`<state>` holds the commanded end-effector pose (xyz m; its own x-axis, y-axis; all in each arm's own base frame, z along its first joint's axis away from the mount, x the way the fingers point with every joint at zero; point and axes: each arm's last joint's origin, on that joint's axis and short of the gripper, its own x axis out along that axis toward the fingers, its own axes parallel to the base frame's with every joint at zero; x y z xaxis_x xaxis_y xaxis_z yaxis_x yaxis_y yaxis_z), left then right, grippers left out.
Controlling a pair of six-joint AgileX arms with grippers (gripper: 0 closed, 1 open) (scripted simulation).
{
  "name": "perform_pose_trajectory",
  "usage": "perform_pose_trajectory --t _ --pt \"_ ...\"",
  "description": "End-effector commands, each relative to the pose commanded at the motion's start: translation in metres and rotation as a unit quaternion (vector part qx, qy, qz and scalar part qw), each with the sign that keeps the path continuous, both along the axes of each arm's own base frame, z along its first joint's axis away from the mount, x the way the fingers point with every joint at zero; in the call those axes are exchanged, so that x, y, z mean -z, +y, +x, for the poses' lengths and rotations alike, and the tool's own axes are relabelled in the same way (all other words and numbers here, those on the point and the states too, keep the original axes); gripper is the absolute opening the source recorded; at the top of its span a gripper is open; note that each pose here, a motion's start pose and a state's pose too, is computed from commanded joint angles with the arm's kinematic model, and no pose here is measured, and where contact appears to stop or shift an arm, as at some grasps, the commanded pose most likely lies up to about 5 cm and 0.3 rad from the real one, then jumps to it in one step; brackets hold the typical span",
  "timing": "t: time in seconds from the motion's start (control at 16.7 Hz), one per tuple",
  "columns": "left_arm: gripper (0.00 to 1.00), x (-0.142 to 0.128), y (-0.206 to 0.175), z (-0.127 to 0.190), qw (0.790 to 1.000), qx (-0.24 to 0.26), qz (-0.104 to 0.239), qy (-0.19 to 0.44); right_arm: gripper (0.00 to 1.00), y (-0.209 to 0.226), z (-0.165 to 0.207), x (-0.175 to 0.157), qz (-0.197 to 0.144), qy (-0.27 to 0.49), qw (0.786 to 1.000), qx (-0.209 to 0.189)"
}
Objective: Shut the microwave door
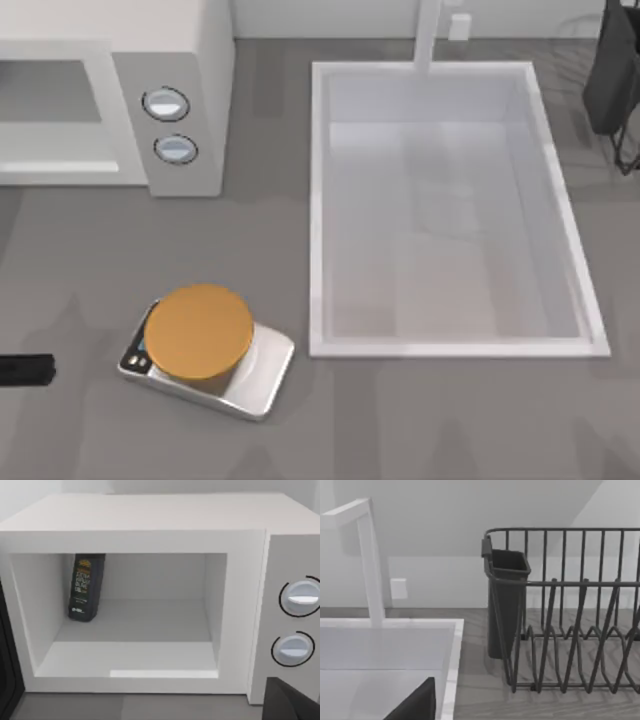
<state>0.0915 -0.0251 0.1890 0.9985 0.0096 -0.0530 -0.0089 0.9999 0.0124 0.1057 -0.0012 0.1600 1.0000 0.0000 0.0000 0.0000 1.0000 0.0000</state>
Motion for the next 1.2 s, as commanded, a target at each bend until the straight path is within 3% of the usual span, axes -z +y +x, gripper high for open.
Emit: perform_pose_trajectory --t 0.3,0.48,0.66,0.96,1.2 --pt "0.0 -0.038 0.012 0.011 0.995 -0.019 0.076 0.061 1.0 0.0 0.0 0.0 0.0 0.0 1.0 0.0" --pt "0.0 -0.069 0.029 0.037 0.981 -0.029 0.13 0.145 1.0 0.0 0.0 0.0 0.0 0.0 1.0 0.0" --pt "0.0 -0.092 0.063 0.078 0.957 -0.025 0.153 0.245 1.0 0.0 0.0 0.0 0.0 0.0 1.0 0.0" --pt "0.0 -0.094 0.169 0.132 0.927 0.002 0.107 0.36 1.0 0.0 0.0 0.0 0.0 0.0 1.0 0.0" --pt "0.0 -0.078 0.263 0.129 0.926 0.013 0.046 0.375 1.0 0.0 0.0 0.0 0.0 0.0 1.0 0.0"
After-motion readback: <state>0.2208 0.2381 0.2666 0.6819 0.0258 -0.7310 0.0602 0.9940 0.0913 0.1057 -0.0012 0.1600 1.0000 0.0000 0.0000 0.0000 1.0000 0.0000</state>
